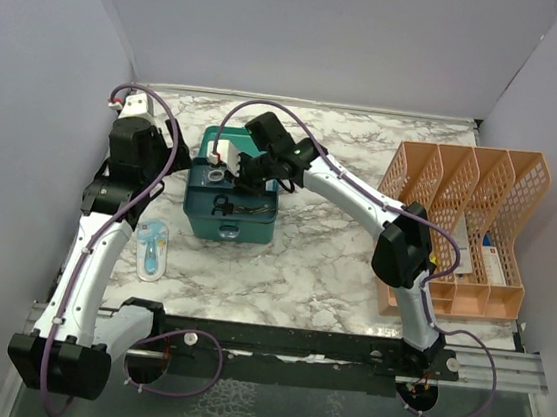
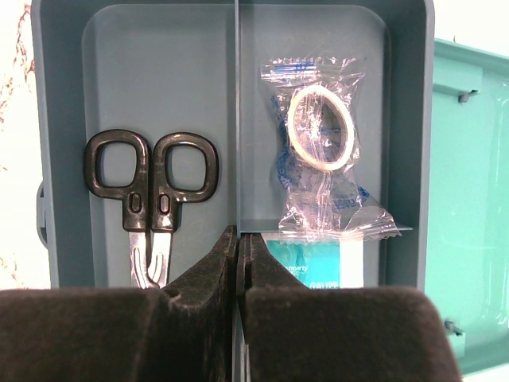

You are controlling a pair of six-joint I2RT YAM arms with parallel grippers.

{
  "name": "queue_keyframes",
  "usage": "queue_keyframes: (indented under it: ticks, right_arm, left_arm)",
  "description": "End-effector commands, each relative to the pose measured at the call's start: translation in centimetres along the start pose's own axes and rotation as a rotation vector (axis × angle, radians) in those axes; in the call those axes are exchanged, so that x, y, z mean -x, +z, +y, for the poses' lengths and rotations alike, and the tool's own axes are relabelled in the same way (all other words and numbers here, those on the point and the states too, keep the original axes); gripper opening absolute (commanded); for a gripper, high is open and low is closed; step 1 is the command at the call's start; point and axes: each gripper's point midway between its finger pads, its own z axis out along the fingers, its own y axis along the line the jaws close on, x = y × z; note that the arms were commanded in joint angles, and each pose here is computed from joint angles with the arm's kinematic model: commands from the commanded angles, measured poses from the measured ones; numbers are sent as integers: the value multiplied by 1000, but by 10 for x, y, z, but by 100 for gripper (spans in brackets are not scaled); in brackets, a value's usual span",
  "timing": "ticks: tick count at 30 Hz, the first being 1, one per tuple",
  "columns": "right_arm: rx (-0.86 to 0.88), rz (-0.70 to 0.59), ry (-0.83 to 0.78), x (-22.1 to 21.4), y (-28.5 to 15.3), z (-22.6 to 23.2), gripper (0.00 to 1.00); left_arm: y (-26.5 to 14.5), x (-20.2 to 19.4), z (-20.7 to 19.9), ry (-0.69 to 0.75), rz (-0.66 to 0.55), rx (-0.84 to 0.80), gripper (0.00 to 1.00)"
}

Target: Organize the medicine kit

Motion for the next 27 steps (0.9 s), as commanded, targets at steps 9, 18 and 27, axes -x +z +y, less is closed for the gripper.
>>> queue_keyframes:
  ticks: [9,18,27]
  right_arm:
    - [-66,29,-19,-1,3,-18,1]
    - [-29,38,11,-13,14,-9,1]
    - [-26,73,36,-25,19,-7,2]
  left_arm:
    - [14,-22,-2,-26,61,-30,84]
    - [20,-35,2,-31,90,-19,84]
    - [27,-54,2,-31,137,-31,83]
